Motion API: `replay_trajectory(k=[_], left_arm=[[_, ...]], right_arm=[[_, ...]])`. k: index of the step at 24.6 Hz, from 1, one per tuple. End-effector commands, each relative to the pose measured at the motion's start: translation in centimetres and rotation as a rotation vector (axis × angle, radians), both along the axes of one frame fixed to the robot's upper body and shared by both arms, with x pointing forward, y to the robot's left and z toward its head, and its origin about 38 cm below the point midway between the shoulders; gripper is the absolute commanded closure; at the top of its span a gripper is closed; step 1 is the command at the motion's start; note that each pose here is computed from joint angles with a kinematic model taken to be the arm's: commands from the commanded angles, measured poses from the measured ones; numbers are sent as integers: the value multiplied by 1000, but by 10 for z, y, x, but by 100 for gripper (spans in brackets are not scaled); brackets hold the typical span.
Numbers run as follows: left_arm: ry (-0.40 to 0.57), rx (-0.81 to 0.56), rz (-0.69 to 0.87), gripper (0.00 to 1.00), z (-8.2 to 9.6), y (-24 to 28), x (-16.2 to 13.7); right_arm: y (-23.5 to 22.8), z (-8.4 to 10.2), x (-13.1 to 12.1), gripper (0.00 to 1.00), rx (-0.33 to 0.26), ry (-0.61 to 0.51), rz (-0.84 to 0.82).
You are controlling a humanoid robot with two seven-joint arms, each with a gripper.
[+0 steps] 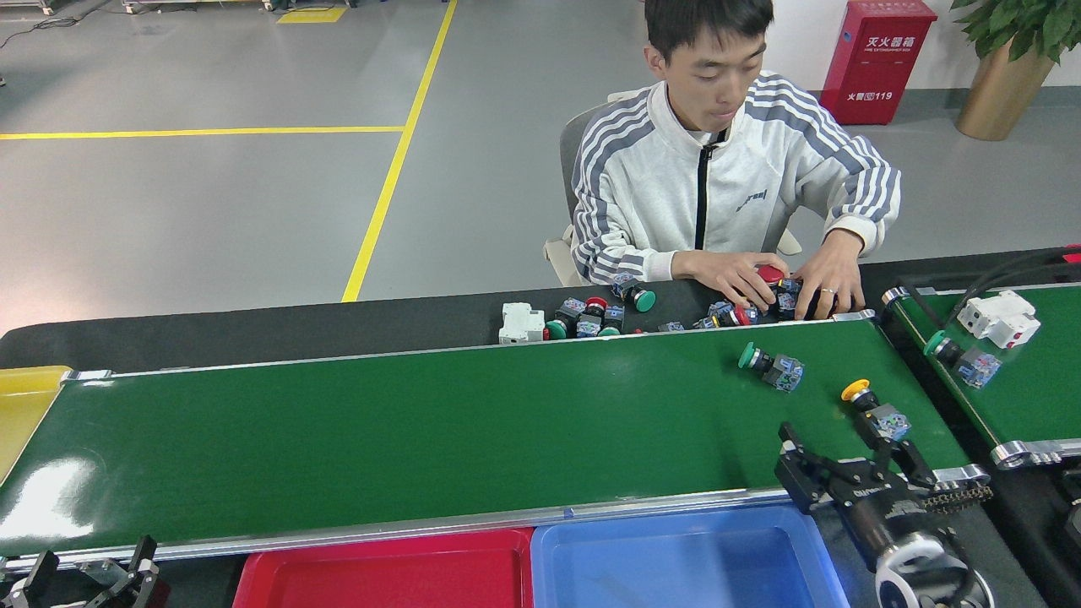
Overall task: Pick switch part from conveyor to tray
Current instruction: 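Grasp a green-capped push-button part on the belt with the right gripper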
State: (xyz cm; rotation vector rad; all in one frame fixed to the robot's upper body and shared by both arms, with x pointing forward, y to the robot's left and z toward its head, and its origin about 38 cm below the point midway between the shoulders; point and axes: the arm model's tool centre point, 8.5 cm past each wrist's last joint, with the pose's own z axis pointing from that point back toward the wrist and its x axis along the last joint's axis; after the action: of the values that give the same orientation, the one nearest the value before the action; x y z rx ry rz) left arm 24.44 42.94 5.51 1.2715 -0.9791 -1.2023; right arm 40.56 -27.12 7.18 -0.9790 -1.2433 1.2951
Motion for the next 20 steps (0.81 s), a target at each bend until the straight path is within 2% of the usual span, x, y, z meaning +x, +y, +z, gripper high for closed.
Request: replay_trajectory(k=[1, 7, 14, 20], left_arm=[[-23, 14, -1, 0, 7, 3, 3], [-26, 15, -19, 0, 8, 0, 7], [-38, 13, -29, 0, 11, -1, 13], [-49, 10, -27, 0, 12, 0, 23]], right_arm=[[4, 4, 13, 1, -9, 2, -34], [29, -15, 35, 0, 11, 68, -29], [41, -15, 55, 1, 35, 81, -33], [38, -14, 65, 1, 26, 94, -71]])
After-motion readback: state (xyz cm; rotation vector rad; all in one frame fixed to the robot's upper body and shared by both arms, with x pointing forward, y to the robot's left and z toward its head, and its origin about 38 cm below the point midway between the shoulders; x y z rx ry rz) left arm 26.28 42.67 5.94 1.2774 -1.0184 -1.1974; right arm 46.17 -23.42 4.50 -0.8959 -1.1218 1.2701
